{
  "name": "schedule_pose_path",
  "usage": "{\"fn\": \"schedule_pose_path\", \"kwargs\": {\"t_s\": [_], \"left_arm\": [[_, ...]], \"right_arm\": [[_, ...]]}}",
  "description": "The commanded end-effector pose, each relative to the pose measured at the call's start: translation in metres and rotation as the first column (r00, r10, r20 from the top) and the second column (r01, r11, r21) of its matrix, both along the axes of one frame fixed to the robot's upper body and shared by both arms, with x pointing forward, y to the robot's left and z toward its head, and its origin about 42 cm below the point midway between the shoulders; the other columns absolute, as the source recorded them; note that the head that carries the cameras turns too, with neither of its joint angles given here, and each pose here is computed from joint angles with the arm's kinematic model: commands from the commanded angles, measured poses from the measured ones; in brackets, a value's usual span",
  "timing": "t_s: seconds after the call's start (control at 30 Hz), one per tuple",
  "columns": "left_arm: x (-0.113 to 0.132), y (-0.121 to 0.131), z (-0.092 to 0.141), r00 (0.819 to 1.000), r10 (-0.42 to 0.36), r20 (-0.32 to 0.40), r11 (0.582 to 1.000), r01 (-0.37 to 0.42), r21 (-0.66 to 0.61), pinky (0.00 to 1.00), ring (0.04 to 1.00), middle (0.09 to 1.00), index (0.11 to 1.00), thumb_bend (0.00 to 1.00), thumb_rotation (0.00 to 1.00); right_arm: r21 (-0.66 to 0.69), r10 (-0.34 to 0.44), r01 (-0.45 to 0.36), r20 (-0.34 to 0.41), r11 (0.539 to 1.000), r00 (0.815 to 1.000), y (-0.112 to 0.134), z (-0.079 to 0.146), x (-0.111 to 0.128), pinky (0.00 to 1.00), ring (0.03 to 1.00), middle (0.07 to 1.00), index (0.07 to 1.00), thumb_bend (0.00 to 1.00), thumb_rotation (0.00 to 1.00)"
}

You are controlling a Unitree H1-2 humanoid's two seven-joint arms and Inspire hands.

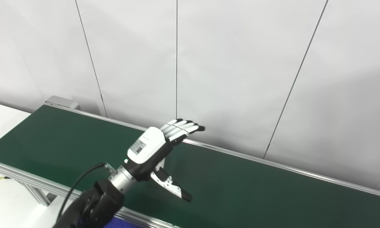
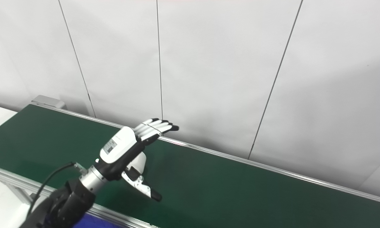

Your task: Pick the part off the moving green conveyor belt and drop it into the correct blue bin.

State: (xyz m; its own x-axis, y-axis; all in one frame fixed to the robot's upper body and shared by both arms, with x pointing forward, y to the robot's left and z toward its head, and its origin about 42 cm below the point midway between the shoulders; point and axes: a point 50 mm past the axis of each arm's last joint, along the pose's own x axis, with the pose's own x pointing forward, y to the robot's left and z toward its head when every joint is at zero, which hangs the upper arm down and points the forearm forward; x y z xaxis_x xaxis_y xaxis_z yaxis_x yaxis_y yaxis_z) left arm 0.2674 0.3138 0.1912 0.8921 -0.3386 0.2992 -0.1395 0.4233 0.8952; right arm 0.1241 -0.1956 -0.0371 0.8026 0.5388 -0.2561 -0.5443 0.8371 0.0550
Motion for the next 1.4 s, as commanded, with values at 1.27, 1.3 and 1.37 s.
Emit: {"fn": "schedule_pose_path", "kwargs": {"t_s": [1.27,1.3,1.37], "left_arm": [[0.086,-0.013,-0.027,0.96,0.19,-0.207,0.852,-0.056,0.521,0.81,0.857,0.864,0.863,1.0,0.44],[0.087,-0.014,-0.029,0.959,0.199,-0.203,0.85,-0.065,0.522,0.81,0.857,0.865,0.862,1.0,0.43],[0.088,-0.015,-0.032,0.955,0.219,-0.2,0.846,-0.084,0.527,0.82,0.859,0.871,0.866,1.0,0.44]], "right_arm": [[0.044,-0.01,0.006,0.088,0.999,0.996,0.017,0.014,0.001,1.0,1.0,0.996,0.997,1.0,0.96],[0.043,-0.01,0.007,0.089,0.999,0.996,0.017,0.014,0.001,1.0,1.0,0.996,0.999,1.0,0.96],[0.041,-0.008,0.004,0.092,0.999,0.996,0.017,0.015,0.001,1.0,1.0,0.996,1.0,1.0,0.96]]}}
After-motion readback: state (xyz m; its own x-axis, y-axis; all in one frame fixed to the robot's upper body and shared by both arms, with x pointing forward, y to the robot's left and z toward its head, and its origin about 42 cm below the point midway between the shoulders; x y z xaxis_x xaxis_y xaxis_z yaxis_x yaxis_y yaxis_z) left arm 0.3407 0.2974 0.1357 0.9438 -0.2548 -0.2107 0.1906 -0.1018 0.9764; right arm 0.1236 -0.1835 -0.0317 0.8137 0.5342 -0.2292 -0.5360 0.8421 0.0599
